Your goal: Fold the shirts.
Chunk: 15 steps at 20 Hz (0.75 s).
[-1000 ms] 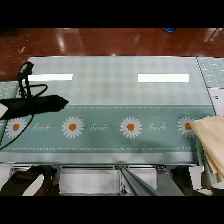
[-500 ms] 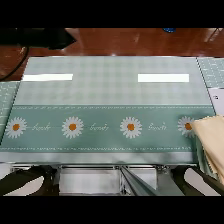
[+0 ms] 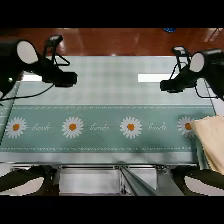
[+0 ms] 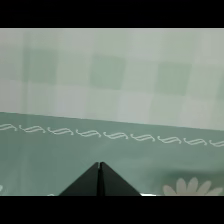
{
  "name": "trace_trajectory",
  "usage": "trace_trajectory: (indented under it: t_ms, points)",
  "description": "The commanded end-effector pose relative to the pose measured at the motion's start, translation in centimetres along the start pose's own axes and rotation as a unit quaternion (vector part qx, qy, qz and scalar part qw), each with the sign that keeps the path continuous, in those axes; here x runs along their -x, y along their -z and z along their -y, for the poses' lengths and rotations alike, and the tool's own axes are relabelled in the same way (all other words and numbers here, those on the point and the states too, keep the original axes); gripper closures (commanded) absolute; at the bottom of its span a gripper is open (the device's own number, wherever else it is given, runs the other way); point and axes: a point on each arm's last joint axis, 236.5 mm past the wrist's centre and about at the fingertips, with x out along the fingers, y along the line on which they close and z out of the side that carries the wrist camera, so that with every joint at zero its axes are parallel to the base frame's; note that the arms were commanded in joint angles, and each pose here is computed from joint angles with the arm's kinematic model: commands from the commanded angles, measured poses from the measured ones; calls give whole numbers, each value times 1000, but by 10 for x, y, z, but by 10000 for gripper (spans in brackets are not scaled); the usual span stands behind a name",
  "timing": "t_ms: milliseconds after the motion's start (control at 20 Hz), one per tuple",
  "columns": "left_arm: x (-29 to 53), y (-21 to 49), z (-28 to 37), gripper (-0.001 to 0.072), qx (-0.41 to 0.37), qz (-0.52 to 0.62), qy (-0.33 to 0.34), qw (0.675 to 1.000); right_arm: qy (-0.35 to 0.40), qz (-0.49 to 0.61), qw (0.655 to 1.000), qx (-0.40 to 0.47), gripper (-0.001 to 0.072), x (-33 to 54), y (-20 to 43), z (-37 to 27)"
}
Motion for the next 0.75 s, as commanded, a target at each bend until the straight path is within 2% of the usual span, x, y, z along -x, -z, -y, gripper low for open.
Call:
trace_trajectory:
  t_ms: [0,700]
  points:
    - [-22,21,-17,685,25,-35,-26,999,39,-23,999,3,691,-13,12,8]
    - [-23,25,-18,684,26,-43,-27,998,39,-22,999,4,691,-13,11,8]
